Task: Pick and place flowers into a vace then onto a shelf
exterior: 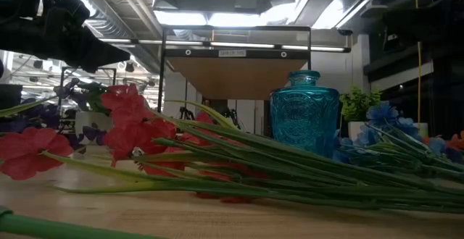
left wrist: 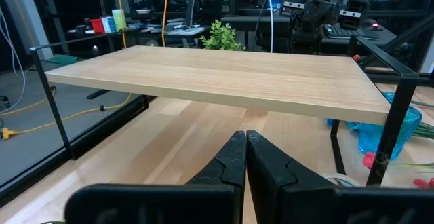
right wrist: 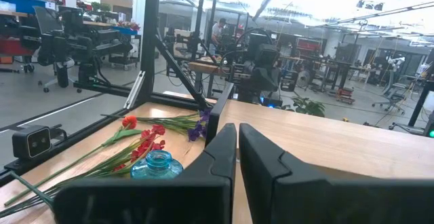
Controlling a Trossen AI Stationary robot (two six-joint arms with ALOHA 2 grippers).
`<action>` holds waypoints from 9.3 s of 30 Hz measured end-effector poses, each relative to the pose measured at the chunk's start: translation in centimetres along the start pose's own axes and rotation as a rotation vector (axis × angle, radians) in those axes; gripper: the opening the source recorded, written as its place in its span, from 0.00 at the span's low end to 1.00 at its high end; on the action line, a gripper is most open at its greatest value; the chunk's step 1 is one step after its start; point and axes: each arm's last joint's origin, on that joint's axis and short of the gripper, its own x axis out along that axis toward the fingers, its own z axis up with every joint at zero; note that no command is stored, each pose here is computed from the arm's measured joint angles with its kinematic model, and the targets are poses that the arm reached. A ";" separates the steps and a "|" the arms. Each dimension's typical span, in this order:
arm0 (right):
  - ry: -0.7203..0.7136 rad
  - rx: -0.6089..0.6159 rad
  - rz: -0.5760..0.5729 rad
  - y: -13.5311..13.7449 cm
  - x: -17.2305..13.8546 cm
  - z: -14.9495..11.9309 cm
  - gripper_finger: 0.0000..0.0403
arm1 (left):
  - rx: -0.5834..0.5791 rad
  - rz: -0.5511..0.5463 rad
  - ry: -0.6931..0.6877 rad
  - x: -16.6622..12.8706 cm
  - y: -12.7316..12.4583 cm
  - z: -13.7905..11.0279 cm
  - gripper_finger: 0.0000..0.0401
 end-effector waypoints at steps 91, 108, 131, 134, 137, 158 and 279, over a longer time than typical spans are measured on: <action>0.025 0.133 -0.227 -1.0 0.4 2.2 0.01 | 0.018 0.005 0.001 0.2 0.0 0.2 0.01; 0.159 0.167 -0.419 -3.1 2.4 3.0 0.02 | 0.038 0.041 0.078 2.5 0.7 3.2 0.00; 0.312 0.165 -0.274 -1.8 6.8 5.5 0.00 | -0.025 -0.167 0.107 3.1 0.0 4.2 0.00; 0.337 0.158 -0.252 -1.3 7.5 6.5 0.01 | -0.012 -0.253 0.134 3.0 -0.8 4.4 0.00; 0.376 0.152 -0.229 -0.7 8.3 7.1 0.00 | 0.005 -0.250 0.155 2.8 -1.5 4.2 0.01; 0.544 0.200 -0.174 4.5 10.7 6.7 0.00 | 0.109 -0.192 0.172 2.3 -10.4 5.6 0.01; 1.110 0.219 -0.005 16.2 18.8 3.3 0.38 | 0.148 -0.251 0.304 4.8 -16.3 5.1 0.01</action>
